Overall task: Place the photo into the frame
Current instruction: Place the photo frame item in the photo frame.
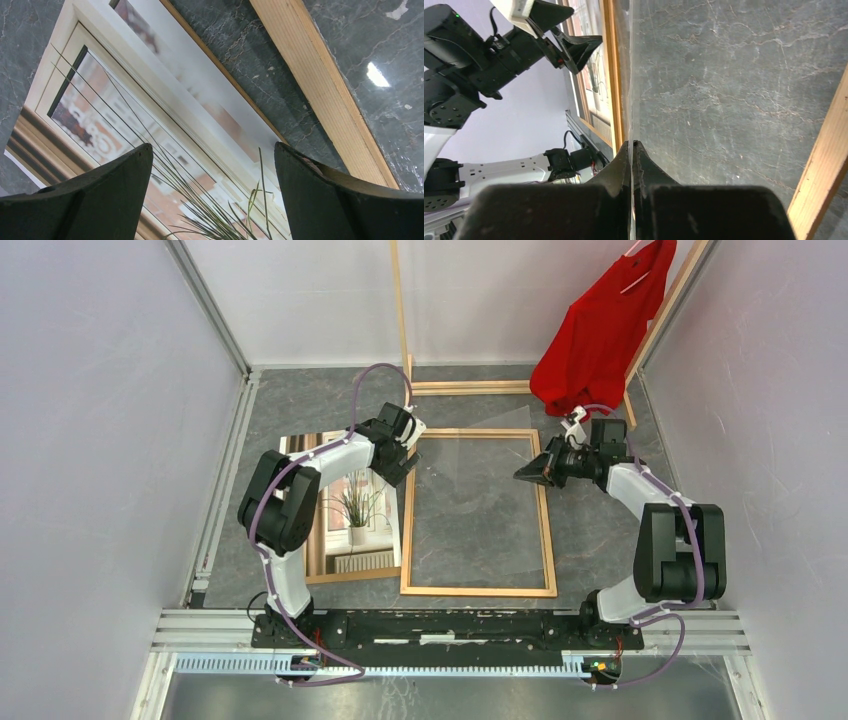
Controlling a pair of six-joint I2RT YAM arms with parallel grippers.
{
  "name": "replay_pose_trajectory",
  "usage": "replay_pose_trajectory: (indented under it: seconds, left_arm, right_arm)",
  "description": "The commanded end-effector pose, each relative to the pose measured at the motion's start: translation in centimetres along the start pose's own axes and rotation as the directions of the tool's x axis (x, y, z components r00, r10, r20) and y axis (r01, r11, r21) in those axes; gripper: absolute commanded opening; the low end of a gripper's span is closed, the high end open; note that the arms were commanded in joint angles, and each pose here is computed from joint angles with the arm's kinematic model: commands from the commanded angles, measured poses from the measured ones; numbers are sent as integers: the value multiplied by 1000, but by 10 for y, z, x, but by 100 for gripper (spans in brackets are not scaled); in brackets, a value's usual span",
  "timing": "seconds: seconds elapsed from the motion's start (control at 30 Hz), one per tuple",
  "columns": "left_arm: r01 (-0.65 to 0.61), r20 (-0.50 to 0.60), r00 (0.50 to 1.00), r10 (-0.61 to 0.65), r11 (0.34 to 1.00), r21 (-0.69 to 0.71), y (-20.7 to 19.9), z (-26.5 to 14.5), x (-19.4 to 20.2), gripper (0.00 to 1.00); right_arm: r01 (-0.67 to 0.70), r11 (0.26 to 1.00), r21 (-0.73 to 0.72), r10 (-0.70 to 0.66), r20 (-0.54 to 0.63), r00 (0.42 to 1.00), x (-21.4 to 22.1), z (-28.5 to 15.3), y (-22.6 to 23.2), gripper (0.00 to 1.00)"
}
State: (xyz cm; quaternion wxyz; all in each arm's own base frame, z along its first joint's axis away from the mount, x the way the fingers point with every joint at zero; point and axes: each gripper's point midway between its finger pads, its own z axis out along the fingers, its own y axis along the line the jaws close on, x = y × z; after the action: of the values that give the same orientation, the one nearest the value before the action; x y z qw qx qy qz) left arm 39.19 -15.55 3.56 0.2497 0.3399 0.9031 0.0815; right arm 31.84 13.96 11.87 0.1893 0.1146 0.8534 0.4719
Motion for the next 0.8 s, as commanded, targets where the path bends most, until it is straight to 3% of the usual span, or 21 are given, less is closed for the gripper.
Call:
replay_pose_trajectory:
  seconds: [0.0,0.3,0.77]
  left_arm:
    - [65,37,997,-67,997,44,-11,5,-14,97]
    - [82,54,995,-86,994,69,-14,2,-22,97]
    - [79,28,996,-81,995,59,-17,13,-11,96]
  right_arm:
    - [76,992,-99,-70,57,996,-20,-7,37,0]
    - [85,979,-184,-72,74,995,-25,-6,62,0]
    - [90,975,-204,-78,64,995,-9,-12,63,0]
